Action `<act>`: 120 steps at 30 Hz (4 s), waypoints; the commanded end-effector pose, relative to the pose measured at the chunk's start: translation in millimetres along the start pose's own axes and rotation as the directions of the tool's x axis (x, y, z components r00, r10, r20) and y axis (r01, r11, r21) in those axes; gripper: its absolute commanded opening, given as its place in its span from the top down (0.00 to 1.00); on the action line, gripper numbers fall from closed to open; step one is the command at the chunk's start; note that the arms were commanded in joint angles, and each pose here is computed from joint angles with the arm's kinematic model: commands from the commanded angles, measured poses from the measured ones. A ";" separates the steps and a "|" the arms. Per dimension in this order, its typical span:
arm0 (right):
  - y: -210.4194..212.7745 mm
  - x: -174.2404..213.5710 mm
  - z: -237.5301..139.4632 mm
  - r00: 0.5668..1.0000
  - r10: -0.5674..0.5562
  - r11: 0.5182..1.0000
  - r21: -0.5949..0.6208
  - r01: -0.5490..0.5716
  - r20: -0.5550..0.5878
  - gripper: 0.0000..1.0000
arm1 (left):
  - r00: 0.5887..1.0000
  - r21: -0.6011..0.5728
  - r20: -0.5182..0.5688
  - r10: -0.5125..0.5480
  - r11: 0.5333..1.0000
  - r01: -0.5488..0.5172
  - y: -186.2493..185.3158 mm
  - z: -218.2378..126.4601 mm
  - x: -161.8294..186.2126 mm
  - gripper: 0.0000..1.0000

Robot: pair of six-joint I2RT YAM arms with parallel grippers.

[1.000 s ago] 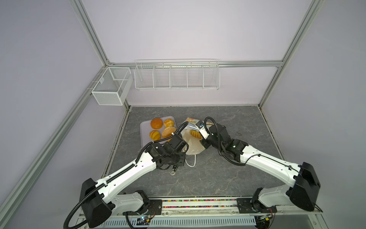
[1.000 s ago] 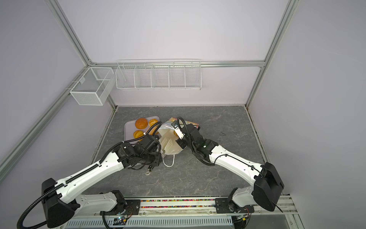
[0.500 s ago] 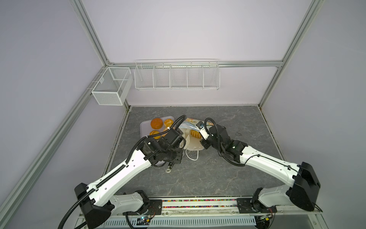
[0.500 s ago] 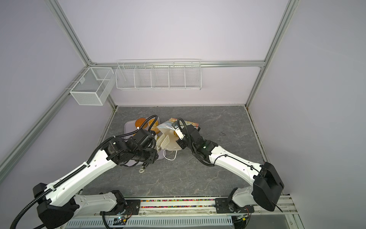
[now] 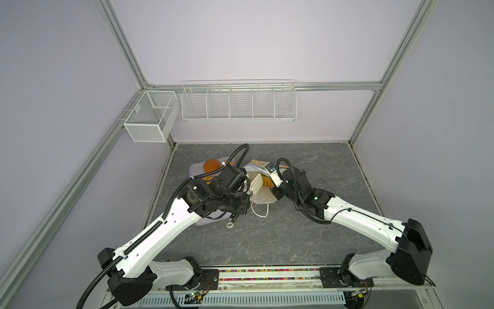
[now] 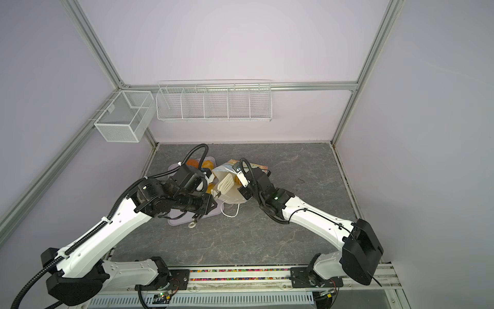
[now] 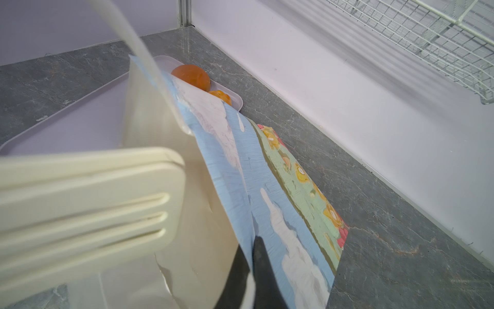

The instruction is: Take the fake bread out of the paper bag

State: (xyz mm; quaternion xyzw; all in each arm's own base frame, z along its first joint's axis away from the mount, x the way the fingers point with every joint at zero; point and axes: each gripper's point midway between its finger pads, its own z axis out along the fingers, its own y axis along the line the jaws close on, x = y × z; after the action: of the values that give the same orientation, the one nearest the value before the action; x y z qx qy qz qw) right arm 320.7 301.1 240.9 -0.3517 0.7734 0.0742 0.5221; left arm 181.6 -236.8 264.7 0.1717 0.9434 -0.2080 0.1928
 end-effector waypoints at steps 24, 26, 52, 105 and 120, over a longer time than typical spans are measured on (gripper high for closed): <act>-38.1 -48.9 -31.7 0.983 0.072 0.991 0.100 -0.090 0.172 0.93 | 0.954 0.000 0.012 -0.301 0.954 0.301 -0.9 153.5 -35.0 0.84; -37.5 -45.1 -34.1 0.981 0.080 0.990 0.096 -0.098 0.177 0.93 | 0.947 0.002 0.014 -0.321 0.947 0.321 1.8 159.6 -32.7 0.83; -6.5 -14.6 -23.8 0.984 0.099 0.995 0.001 -0.101 0.146 0.93 | 0.824 0.151 0.000 -0.567 0.814 0.561 9.0 128.9 -32.6 0.59; 5.3 28.8 -26.2 0.987 -0.143 0.981 -0.120 0.151 0.072 0.93 | 0.818 0.386 -0.128 -0.560 0.732 0.561 3.7 144.1 -53.0 0.73; -7.5 8.2 -13.5 0.991 -0.129 0.989 -0.068 0.130 0.029 0.93 | 0.855 0.394 -0.075 -0.513 0.773 0.498 -1.3 131.3 -68.1 0.67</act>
State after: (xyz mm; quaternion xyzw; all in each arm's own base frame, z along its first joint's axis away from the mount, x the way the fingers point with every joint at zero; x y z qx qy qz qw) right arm 308.0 284.0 234.9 -0.4222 0.7359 0.0759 0.5238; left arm 266.4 -311.1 162.3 -0.0725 0.8969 -0.4306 0.0708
